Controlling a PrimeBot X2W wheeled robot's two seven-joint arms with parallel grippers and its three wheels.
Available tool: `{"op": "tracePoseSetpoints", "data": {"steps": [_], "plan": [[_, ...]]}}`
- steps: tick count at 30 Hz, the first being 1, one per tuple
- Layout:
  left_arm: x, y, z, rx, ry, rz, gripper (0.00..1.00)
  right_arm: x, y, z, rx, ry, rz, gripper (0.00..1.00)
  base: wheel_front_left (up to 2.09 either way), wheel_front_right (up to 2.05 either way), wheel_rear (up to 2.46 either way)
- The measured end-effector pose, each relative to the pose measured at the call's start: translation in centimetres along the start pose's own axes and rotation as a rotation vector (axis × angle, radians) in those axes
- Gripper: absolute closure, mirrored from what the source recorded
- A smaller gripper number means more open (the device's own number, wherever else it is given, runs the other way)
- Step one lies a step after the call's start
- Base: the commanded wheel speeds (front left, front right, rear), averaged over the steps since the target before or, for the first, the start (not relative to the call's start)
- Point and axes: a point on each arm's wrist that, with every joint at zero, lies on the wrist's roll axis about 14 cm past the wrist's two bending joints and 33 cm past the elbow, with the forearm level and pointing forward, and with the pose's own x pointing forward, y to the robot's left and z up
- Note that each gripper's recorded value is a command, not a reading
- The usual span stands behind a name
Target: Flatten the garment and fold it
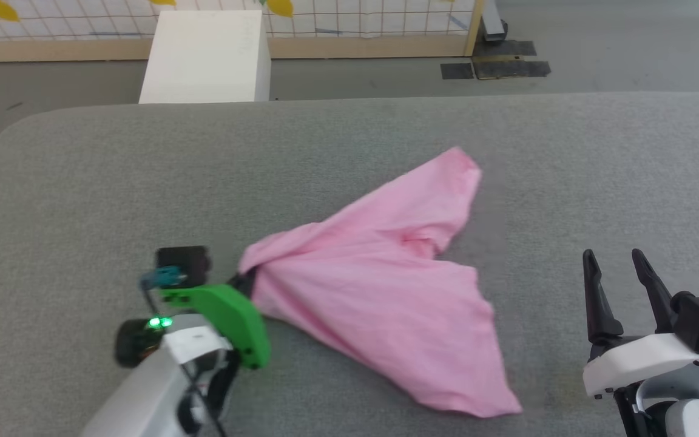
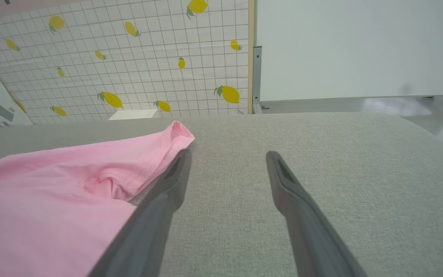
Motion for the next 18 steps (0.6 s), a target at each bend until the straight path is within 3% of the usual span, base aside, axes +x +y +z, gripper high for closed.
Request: {"op": "tracePoseSetpoints", "data": {"steps": [4, 5, 6, 13, 18], "plan": [[-2.4, 4.0, 0.7, 0.003, -0.002, 0.121, 1.0, 0.4, 1.2, 0.0, 0.006, -0.001, 0.035, 0.0, 0.0, 0.0, 0.0], [-2.9, 4.3, 0.7, -0.005, 0.0, 0.131, 0.7, 0.5, 1.5, -0.1, 0.007, 0.0, 0.044, 0.0, 0.0, 0.0, 0.0], [-3.3, 4.6, 0.6, -0.014, -0.001, 0.144, 0.02, 0.6, 1.8, -0.1, 0.008, 0.002, 0.054, 0.0, 0.0, 0.0, 0.0], [-4.6, 5.1, -0.4, -0.129, -0.062, 0.175, 0.0, 1.2, 4.9, -0.4, -0.007, 0.019, 0.144, 0.0, 0.0, 0.0, 0.0], [-5.9, 6.7, 1.0, -0.11, -0.24, 0.228, 0.0, 1.9, 9.1, -0.5, -0.053, 0.029, 0.267, 0.0, 0.0, 0.0, 0.0]]}}
